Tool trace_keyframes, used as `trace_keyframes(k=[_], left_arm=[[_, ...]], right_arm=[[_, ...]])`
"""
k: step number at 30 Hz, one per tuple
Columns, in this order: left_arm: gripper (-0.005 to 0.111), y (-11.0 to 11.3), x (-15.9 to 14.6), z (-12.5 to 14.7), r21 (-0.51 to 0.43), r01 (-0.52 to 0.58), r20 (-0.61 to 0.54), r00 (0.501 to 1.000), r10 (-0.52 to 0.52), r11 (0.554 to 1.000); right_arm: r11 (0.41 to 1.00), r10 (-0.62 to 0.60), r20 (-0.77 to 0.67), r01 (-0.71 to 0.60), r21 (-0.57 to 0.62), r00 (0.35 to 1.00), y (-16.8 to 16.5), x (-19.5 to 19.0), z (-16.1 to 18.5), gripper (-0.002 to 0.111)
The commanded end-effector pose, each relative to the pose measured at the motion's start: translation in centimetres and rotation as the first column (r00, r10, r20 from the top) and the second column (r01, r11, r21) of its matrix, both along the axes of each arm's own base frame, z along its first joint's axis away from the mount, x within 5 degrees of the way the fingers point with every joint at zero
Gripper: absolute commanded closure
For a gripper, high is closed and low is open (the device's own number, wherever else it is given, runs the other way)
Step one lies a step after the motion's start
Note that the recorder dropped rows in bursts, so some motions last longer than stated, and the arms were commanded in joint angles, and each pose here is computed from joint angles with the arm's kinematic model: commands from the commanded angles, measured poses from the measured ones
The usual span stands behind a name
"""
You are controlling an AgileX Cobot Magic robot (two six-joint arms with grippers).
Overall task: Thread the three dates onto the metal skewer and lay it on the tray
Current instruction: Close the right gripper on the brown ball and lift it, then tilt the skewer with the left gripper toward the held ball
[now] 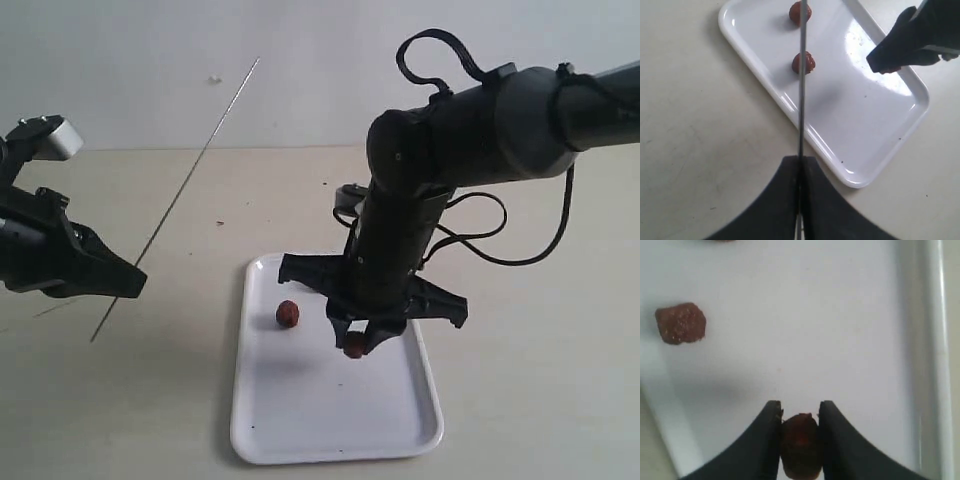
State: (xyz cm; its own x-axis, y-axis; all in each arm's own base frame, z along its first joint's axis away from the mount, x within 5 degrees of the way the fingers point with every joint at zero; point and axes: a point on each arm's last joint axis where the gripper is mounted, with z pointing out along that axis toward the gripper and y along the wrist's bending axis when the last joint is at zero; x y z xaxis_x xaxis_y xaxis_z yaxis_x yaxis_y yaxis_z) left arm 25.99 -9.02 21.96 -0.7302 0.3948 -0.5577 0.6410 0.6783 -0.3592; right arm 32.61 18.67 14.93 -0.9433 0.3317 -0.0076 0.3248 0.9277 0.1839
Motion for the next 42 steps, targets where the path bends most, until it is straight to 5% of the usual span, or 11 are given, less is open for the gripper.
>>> trace_keyframes(k=[1,10,17,20,26,36,42], left_arm=[[0.107,0.0,-0.2,0.2,-0.01,-0.003,-0.006,1.0,0.003,1.0],[0.107,-0.4,-1.7,0.2,-0.064,0.082,-0.147,0.985,-0.091,0.995],[0.107,0.2,-2.2,-0.4,0.041,0.154,-0.172,0.974,-0.145,0.987],[0.107,-0.8,-3.3,-0.9,0.147,0.282,-0.206,0.946,-0.249,0.948],[0.107,-3.0,-5.0,-1.7,0.344,0.395,-0.261,0.912,-0.317,0.852],[0.107,-5.8,-6.7,-1.8,0.368,0.466,-0.252,0.883,-0.396,0.805],[0.107,-7.1,-7.2,-1.4,0.372,0.429,-0.252,0.9,-0.355,0.823]], right_arm=[[0.999,-0.03,-0.129,0.035,0.038,0.991,0.3,-1.2,0.3,0.082],[0.937,-0.335,0.012,0.335,-0.1,0.942,-3.9,-0.2,4.1,0.082],[0.866,-0.495,-0.051,0.487,-0.114,0.868,-11.6,1.1,5.5,0.082],[0.822,-0.569,-0.093,0.567,-0.044,0.817,-13.6,1.6,5.5,0.082],[0.792,-0.602,-0.096,0.609,0.054,0.792,-15.0,2.3,5.7,0.082],[0.795,-0.579,-0.088,0.585,0.161,0.811,-14.4,2.9,6.0,0.082],[0.808,-0.557,-0.083,0.562,0.176,0.826,-13.7,2.9,6.0,0.082]])
